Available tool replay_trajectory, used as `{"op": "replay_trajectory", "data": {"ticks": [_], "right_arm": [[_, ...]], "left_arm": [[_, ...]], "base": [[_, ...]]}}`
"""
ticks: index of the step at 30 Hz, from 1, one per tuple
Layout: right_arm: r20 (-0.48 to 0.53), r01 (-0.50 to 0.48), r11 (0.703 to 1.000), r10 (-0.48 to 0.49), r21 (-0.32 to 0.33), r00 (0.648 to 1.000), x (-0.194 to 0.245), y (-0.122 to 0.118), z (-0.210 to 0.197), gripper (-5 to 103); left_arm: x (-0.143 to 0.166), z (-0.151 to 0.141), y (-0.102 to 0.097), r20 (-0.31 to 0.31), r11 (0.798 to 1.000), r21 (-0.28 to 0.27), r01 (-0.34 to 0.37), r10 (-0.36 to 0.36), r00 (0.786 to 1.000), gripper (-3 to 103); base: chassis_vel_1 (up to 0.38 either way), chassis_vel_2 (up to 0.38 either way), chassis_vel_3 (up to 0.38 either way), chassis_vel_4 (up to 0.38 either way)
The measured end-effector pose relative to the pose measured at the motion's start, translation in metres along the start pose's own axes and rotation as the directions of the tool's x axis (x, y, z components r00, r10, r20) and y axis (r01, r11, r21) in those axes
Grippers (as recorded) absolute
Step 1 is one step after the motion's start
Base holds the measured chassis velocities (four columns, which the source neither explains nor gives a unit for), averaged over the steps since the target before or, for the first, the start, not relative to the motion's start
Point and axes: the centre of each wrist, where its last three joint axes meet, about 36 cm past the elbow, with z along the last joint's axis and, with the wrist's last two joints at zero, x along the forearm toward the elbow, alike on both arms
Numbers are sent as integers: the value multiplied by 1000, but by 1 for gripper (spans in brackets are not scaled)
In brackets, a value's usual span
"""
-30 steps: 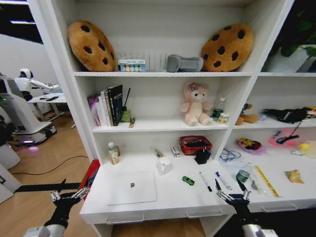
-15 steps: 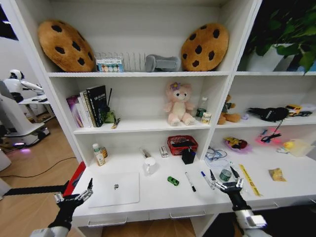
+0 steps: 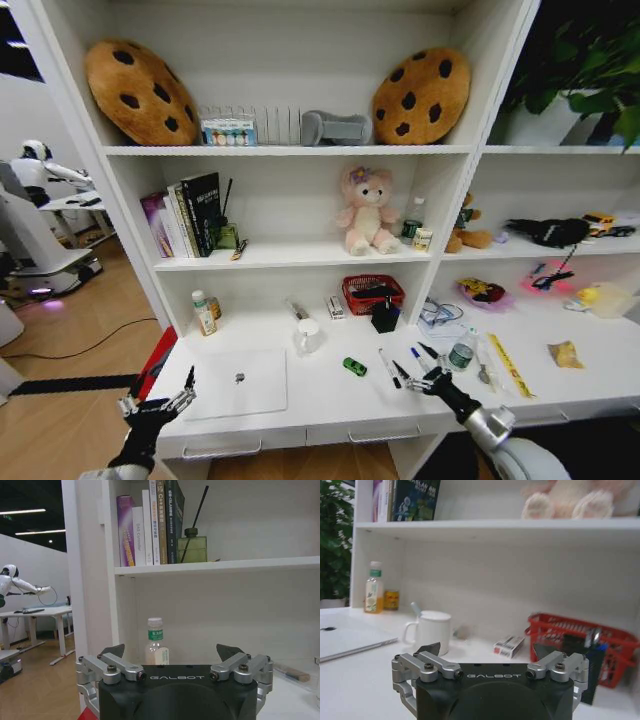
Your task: Organize the objects on the table.
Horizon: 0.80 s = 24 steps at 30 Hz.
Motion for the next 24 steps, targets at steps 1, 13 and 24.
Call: {"op": "replay_trajectory", "data": {"ticks": [1, 13, 24], "right_arm": [[-16, 49, 999, -49, -16, 999, -2, -2, 1, 100], [-157, 266, 958, -281, -109, 947, -74, -19, 46, 100], [-170, 267, 956, -286, -124, 943, -119, -3, 55, 100]], "left_arm": [[0, 1, 0, -1, 1000, 0, 0, 0, 1000, 100], [5, 15, -2, -24, 1000, -14, 13, -13, 1000, 100], [9, 16, 2, -34, 999, -25, 25, -26, 999, 100]], "base": [[0, 0, 0, 0], [0, 0, 0, 0], [0, 0, 0, 0]]}}
